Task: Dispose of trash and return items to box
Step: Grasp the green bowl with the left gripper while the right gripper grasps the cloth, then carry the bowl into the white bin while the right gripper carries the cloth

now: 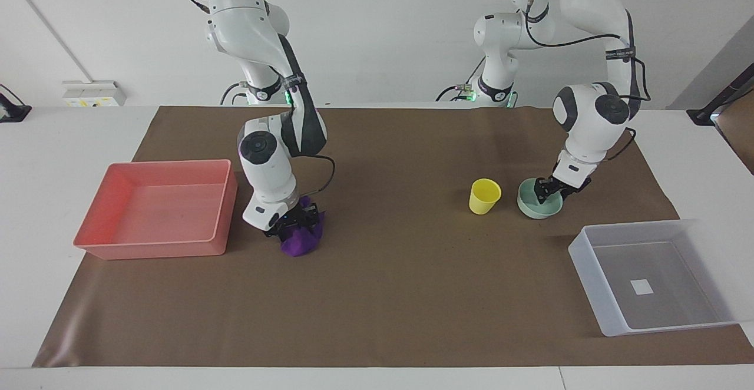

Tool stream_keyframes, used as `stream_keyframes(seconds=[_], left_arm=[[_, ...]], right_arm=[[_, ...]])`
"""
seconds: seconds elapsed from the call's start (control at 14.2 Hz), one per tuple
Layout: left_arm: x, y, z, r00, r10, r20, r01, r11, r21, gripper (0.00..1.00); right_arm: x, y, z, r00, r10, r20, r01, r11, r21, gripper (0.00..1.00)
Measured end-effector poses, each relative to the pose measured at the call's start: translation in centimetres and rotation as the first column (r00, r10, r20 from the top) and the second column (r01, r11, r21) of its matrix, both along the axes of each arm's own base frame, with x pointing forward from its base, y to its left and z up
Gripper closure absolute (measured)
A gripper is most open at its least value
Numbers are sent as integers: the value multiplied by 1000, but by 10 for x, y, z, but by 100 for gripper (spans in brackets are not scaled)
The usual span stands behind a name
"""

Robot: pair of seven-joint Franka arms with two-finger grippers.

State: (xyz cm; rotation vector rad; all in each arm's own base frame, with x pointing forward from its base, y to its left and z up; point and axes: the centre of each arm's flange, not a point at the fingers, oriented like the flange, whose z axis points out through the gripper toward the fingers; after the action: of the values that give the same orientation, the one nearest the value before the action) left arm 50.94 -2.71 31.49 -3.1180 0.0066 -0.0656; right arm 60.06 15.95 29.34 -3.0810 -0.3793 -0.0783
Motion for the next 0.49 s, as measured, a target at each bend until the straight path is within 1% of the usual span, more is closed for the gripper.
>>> stream_keyframes(seconds=[0.07,0.14,0.21,0.28,0.35,0.42,0.49], left_arm=[[2,-1,3,1000,3,5,-3,1000,0,68],[5,-1,9,1000,7,3,-7,1000,0,78],[9,-1,22,1000,11,-16,-11,1000,2,88],[16,-2,45,999,14,-43,-14,1000,5,97],[24,-2,77,998,19,-59,-18,1000,7,97],[34,-3,115,998,28,-53,-28,1000,1,97],[46,-4,154,999,43,-26,-43,999,-19,97]], right_arm=[[0,0,1,1000,0,1,0,1000,0,50],[0,0,2,1000,1,3,-1,1000,1,60],[0,1,4,1000,1,5,-1,1000,2,72],[1,0,6,1000,0,10,0,1000,3,81],[2,-1,10,1000,-3,17,2,1000,5,87],[5,-3,18,1000,-7,27,7,1000,8,87],[8,-7,28,999,-14,30,13,1000,11,87]])
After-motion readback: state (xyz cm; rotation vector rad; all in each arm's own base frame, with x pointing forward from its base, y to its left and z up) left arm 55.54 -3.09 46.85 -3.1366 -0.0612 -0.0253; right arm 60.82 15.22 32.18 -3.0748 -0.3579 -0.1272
